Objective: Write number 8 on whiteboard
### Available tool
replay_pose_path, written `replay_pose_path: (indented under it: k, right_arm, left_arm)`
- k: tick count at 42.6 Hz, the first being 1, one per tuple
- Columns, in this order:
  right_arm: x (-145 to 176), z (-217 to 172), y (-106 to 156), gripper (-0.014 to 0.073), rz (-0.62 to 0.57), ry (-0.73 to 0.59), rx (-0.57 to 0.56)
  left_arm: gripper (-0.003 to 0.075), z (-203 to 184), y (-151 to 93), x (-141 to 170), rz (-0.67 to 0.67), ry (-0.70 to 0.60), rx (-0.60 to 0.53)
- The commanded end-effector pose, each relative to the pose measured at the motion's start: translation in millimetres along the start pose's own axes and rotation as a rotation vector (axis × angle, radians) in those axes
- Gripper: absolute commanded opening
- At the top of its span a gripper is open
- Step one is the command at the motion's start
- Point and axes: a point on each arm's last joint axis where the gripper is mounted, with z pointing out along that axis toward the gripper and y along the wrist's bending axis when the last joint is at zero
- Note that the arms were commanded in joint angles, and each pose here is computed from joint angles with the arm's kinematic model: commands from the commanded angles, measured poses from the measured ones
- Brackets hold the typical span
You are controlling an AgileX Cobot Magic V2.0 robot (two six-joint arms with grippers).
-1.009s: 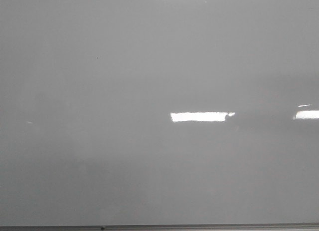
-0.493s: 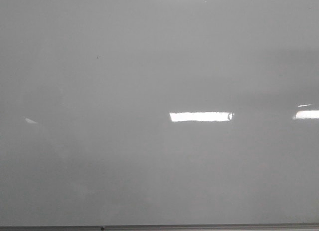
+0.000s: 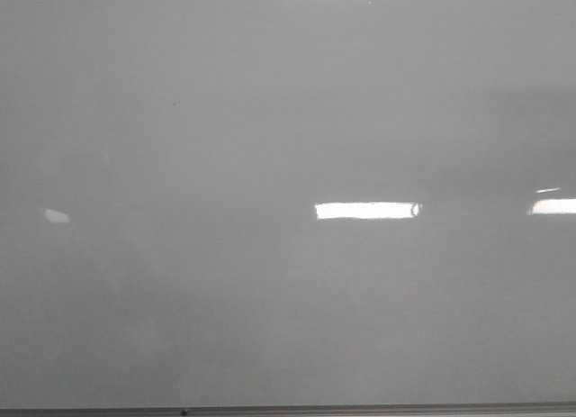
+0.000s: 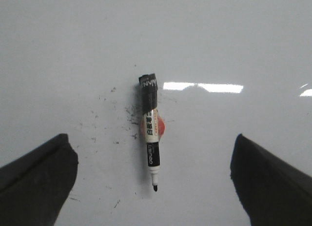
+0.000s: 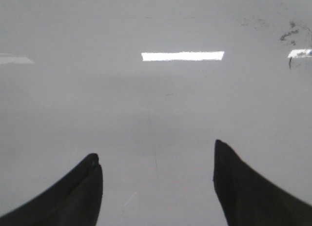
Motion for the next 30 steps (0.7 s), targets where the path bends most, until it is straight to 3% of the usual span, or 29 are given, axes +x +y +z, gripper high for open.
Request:
replay_pose_path:
  k: [1,8,15,30]
  right_arm:
    - [-19,-2,1,0.0516,-0.001,-0.114,0.001]
    - [-19,-2,1,0.0516,-0.001,-0.115,0.001]
    - [-19,-2,1,0.0516,-0.001,-0.115,0.001]
    - [-19,-2,1,0.0516,-0.001,-0.114,0.001]
  left_arm:
    - [0.0584,16,-1,-17,-0.033,0.011,-0.005]
    - [0.0566,62,-3,-25,-0.034,0.259,-0.011]
    - [0.0565,112,-4,-29,-0.036,0.42,-0.018]
    - [0.0563,169,-3,-18,-0.037,0.501,-0.031]
